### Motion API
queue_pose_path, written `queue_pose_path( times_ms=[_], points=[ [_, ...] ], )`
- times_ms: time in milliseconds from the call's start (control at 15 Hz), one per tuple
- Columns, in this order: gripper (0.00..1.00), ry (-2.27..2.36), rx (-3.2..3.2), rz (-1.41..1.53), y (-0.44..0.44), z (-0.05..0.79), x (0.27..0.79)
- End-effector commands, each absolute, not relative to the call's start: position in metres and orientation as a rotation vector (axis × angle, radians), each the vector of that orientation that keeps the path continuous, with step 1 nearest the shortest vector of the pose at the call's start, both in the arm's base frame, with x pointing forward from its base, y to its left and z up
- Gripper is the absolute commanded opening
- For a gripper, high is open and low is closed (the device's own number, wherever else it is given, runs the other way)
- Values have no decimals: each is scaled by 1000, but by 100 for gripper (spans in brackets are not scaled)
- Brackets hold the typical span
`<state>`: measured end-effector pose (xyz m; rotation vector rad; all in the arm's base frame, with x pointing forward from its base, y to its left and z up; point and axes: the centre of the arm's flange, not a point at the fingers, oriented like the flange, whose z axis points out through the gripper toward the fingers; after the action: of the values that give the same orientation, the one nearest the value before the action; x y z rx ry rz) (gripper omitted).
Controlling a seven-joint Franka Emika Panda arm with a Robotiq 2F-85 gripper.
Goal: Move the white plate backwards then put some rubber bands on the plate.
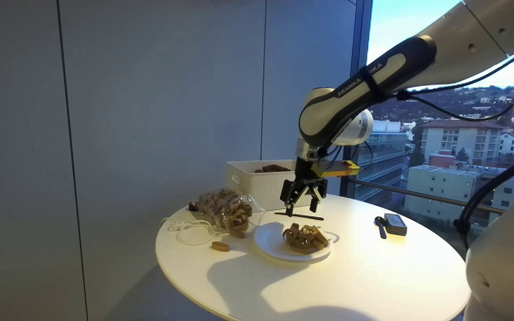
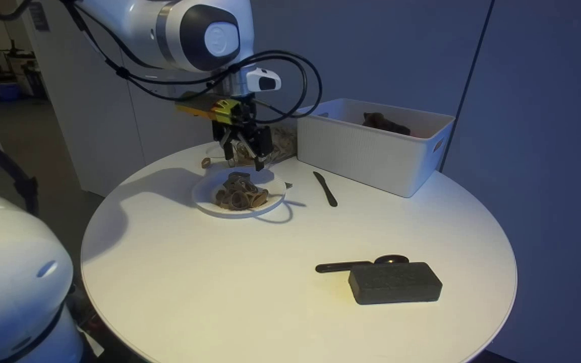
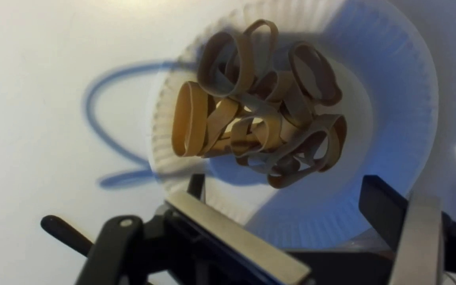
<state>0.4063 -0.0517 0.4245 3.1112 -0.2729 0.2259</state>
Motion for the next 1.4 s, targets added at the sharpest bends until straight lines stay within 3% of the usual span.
queue_pose_path(
  times_ms=[0, 267, 1000, 1333],
  points=[
    [100, -539, 3076, 338, -47, 433, 411],
    [100, -653, 3063, 399, -2, 430, 422],
    [100, -639, 3047, 367, -7, 427, 419],
    [100, -1001, 2887, 366, -71, 430, 410]
  ],
)
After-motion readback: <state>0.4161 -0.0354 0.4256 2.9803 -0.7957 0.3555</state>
